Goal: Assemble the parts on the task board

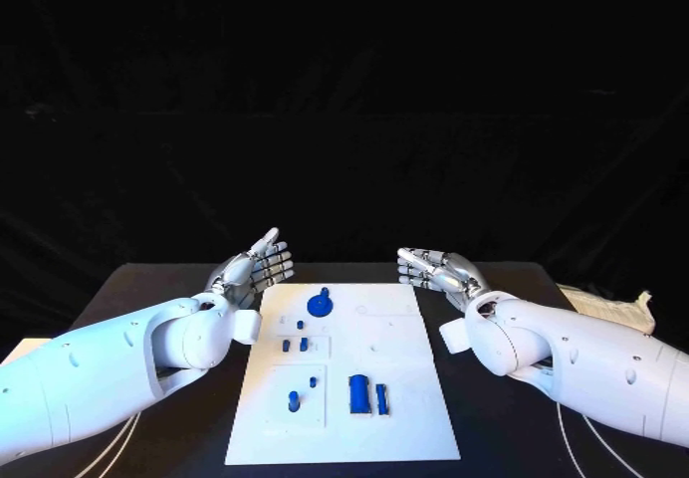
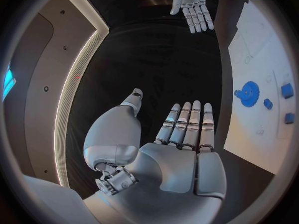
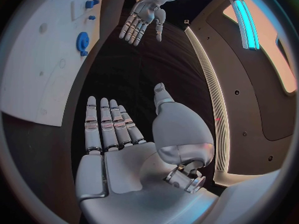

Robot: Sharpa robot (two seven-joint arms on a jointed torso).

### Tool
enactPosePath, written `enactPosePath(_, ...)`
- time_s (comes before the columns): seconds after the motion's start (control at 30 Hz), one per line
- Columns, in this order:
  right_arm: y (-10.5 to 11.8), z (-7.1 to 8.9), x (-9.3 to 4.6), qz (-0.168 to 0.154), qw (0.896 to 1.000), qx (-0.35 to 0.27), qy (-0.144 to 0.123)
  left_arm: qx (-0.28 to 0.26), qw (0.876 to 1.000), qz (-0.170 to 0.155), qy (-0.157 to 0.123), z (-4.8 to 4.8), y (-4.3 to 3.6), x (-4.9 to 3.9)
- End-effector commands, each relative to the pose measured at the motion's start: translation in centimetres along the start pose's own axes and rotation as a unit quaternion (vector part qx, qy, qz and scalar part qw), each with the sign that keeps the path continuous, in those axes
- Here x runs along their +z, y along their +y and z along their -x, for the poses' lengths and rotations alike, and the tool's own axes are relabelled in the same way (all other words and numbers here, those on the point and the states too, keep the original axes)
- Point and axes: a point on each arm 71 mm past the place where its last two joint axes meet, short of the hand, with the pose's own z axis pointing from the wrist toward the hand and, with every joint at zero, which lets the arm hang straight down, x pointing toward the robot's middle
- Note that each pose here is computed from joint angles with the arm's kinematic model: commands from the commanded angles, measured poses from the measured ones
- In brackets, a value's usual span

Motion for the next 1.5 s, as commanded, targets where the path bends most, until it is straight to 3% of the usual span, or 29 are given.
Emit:
enactPosePath(0.03, 1.2, -0.5, -0.4, 0.029, 0.996, 0.042, -0.071, 0.044, 0.997, -0.037, -0.046, -0.78, -0.18, -0.56)
enactPosePath(0.27, 2.3, -2.2, -1.4, 0.034, 0.991, 0.065, -0.112, 0.084, 0.990, -0.072, -0.085, -2.96, -0.04, -1.97)
enactPosePath(0.47, 2.4, -2.5, -1.7, 0.034, 0.990, 0.069, -0.121, 0.100, 0.986, -0.088, -0.101, -3.83, -0.06, -2.62)
enactPosePath(1.5, 2.4, -2.5, -1.7, 0.034, 0.990, 0.069, -0.121, 0.103, 0.985, -0.091, -0.103, -3.97, -0.07, -2.73)
